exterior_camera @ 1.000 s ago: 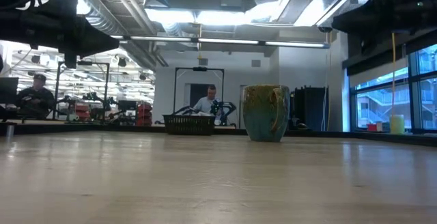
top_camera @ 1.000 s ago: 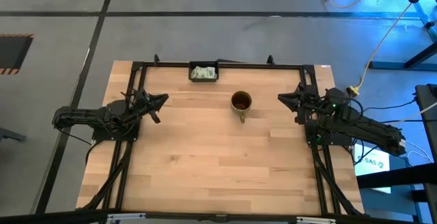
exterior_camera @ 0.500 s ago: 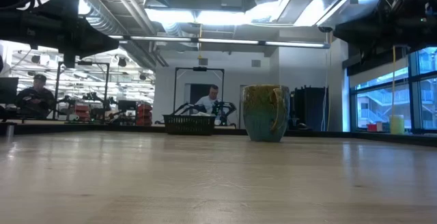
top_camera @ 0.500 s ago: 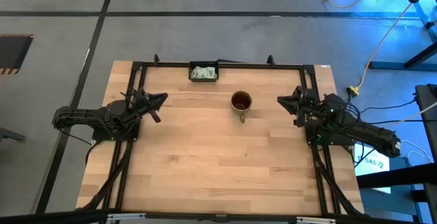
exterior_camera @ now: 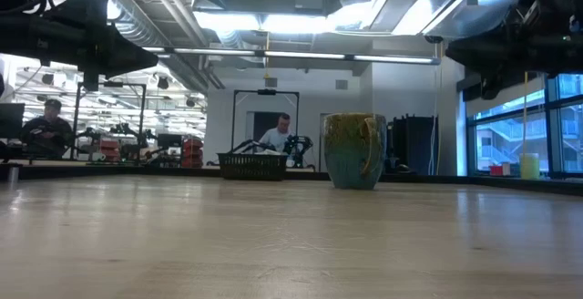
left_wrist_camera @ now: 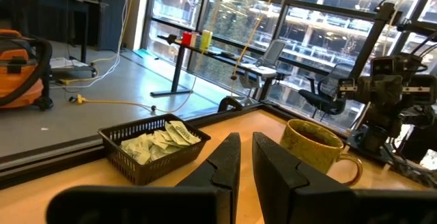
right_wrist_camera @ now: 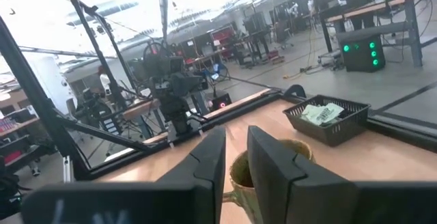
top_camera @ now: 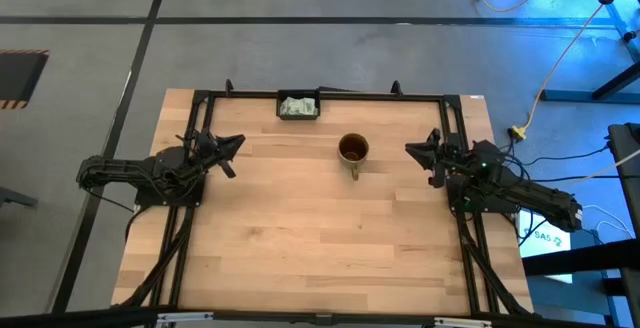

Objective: Pick and place Stevia / Truvia into bins
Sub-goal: Return to Home Position

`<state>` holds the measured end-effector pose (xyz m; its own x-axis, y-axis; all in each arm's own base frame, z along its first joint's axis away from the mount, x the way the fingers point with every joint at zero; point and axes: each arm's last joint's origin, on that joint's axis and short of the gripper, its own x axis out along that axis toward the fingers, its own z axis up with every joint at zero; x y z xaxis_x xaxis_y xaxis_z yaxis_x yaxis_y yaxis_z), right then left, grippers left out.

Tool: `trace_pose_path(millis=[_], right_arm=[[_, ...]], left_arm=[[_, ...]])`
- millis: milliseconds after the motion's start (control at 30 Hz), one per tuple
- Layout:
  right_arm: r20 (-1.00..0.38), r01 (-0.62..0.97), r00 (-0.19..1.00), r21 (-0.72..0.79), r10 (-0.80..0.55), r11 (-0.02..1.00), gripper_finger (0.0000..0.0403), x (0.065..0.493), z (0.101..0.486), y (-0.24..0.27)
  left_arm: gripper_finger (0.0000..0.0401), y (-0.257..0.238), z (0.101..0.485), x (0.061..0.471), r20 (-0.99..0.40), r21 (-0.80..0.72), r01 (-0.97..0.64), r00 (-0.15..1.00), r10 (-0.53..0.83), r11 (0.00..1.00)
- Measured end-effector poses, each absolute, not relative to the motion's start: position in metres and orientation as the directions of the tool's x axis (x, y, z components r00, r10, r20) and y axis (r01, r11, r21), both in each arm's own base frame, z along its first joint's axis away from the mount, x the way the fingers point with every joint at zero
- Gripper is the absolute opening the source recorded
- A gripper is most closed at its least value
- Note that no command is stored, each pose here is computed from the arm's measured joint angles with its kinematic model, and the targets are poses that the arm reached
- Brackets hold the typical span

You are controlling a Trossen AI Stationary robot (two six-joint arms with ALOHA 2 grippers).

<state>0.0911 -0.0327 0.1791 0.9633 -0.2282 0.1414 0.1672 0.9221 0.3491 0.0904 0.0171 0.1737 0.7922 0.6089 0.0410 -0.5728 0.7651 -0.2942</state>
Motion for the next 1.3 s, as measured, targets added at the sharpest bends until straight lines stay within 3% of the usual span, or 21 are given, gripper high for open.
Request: trace_pose_path(millis=[167, 533, 1300], right_arm=[[0.155, 0.174, 0.961, 0.302, -0.229, 0.937, 0.0067, 0.0909, 0.1804, -0.0327], [0.076, 0.189, 0.970, 0.363, -0.231, 0.912, 0.0067, 0.0918, 0.1727, -0.0330], [0.071, 0.191, 0.970, 0.364, -0.231, 0.912, 0.0067, 0.0918, 0.1723, -0.0330]], left_arm=[[0.0033, 0.0171, 0.1737, 0.0904, 0.041, -0.294, -0.573, 0.792, 0.609, 0.765], [0.0033, 0.0171, 0.1737, 0.0904, 0.041, -0.294, -0.572, 0.792, 0.609, 0.765], [0.0033, 0.0170, 0.1737, 0.0904, 0.041, -0.294, -0.572, 0.793, 0.608, 0.766]])
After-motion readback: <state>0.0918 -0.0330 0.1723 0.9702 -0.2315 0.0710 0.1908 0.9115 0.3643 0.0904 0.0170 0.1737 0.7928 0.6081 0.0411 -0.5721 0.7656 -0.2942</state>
